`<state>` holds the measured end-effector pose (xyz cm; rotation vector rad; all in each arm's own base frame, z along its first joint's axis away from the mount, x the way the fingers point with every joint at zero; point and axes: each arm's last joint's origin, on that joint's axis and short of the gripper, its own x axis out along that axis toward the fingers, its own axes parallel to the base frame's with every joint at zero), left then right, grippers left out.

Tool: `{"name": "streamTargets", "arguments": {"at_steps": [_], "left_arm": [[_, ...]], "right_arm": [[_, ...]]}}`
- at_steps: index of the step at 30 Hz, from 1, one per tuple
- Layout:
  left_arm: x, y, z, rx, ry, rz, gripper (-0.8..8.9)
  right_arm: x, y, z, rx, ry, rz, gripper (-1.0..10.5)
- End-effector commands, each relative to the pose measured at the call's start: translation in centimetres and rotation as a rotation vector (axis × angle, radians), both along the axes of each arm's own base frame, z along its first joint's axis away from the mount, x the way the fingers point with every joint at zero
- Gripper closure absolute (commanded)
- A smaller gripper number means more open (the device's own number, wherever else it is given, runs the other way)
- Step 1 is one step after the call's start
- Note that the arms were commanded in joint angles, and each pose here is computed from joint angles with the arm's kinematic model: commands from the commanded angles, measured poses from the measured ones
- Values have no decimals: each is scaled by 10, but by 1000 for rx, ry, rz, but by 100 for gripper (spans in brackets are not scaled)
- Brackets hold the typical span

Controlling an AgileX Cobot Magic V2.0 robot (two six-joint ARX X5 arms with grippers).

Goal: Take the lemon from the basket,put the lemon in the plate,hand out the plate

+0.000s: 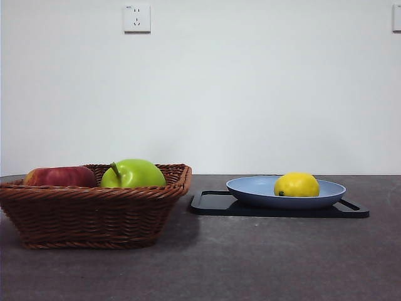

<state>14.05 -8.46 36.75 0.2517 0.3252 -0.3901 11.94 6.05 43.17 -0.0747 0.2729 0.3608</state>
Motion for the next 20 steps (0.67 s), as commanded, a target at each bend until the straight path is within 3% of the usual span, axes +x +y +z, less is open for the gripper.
{"name": "streamTargets", "arguments": {"at_steps": [1,11,14,20], "left_arm": [[-7,7,-13,-26,-24,13,807],[-45,33,-66,-170,-55,67,807],[-54,39,-68,-217,-43,79,807],[-55,39,-68,-212,-43,82,805]], "right_arm": [[-5,0,-21,9,-46,18,944],[-23,-8,-122,71,-139,25,944],[-23,-10,-137,51,-103,-17,943],[-20,-10,-141,32,-66,-57,943]]}}
